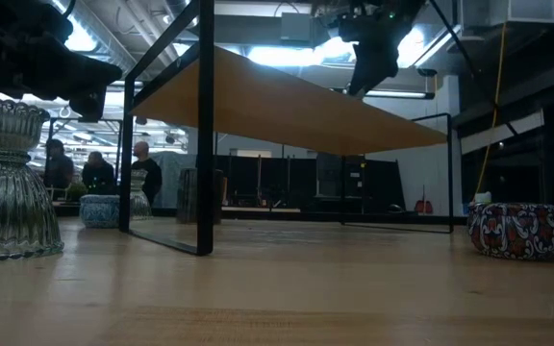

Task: Pick & Place candle stick holders
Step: Put the top right transparent candle holder on the shelf

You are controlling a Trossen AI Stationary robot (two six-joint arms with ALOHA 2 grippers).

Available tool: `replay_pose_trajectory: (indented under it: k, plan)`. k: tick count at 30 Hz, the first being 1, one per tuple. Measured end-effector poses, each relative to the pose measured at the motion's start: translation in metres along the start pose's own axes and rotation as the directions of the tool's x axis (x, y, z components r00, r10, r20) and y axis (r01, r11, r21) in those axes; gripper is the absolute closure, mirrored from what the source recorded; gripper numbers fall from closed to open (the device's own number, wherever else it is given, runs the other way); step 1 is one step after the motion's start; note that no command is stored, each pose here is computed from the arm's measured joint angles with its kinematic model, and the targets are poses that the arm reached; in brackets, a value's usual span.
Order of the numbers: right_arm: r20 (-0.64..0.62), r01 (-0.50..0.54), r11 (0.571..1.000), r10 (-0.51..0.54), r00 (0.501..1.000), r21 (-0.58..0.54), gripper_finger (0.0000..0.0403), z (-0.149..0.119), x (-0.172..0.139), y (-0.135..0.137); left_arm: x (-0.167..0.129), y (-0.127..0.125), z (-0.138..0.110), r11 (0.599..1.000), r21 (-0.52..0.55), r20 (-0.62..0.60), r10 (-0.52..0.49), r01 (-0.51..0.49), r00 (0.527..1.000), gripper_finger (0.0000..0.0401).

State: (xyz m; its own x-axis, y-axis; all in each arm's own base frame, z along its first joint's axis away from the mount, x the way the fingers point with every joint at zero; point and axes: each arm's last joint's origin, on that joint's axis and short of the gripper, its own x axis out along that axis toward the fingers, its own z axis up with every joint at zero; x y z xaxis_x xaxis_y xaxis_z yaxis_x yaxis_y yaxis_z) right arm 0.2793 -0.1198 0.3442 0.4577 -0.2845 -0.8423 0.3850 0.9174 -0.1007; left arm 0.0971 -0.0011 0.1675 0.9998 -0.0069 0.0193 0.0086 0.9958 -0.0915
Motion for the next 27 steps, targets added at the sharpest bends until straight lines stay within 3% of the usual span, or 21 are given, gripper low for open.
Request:
replay_pose_trajectory:
  k: [13, 27]
  plan:
    - [0.03, 0.038, 0.996, -0.035, 0.999, -0.087, 0.0224, 0.003, -0.002, 0.019, 0.0, 0.0, 0.0, 1.0, 0.0, 0.0, 0.0, 0.0, 1.0, 0.0389]
    - [0.016, 0.034, 0.998, -0.033, 0.999, -0.056, 0.0224, -0.002, 0.008, 0.021, 0.0, 0.0, 0.0, 1.0, 0.0, 0.0, 0.0, 0.0, 1.0, 0.039]
